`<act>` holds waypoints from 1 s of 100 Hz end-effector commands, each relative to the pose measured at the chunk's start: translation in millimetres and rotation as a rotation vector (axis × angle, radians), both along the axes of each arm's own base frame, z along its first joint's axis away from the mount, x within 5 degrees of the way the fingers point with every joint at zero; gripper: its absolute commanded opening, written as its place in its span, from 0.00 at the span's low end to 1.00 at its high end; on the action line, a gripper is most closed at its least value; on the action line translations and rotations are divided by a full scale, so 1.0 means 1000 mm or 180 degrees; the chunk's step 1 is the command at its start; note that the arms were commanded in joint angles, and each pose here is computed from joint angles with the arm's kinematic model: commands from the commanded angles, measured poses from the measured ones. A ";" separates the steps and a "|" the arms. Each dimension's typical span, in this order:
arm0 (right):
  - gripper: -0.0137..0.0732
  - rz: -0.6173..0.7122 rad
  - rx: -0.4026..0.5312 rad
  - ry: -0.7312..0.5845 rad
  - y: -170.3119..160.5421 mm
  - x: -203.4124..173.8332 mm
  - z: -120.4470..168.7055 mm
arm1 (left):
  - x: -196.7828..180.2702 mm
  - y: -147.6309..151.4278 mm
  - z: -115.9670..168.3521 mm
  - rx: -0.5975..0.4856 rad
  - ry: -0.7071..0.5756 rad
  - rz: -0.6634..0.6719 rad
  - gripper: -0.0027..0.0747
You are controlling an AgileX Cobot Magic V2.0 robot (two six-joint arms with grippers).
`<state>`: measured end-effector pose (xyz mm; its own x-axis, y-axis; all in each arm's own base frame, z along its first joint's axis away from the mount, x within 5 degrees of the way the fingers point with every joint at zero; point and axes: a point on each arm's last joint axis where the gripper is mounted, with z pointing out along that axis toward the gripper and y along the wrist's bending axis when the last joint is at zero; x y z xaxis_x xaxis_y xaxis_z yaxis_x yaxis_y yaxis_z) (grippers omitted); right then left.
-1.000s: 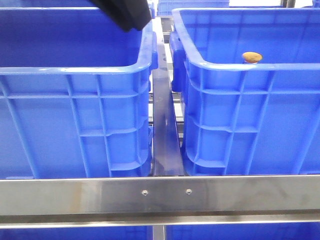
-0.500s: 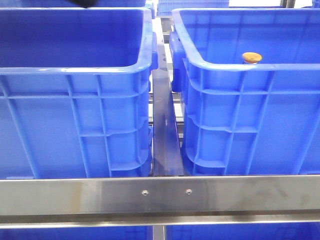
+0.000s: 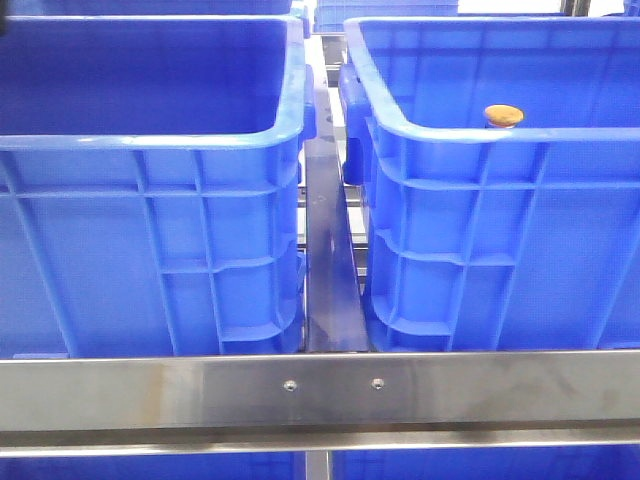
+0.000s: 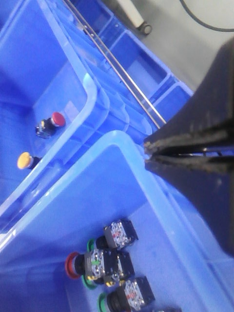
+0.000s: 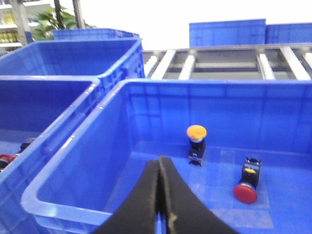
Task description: Pick red and yellow buttons and place in box
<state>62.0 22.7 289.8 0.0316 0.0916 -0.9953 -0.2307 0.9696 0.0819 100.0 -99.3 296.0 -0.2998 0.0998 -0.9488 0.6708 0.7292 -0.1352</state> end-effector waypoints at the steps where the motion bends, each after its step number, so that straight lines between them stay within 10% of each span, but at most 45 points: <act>1: 0.09 -0.0022 0.0026 -0.0160 0.000 -0.005 0.010 | -0.005 0.004 0.014 -0.0336 -0.0295 0.0002 0.01; 100: 0.09 0.0073 0.0018 -0.0127 0.002 -0.006 0.009 | -0.011 0.011 0.014 -0.0351 -0.0347 0.0024 0.01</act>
<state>57.1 26.2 288.5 0.0360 0.0851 -0.9957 -0.2657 0.9613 0.0726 90.3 -89.7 292.6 -0.2743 0.0747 -0.9587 0.6743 0.7258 -0.1364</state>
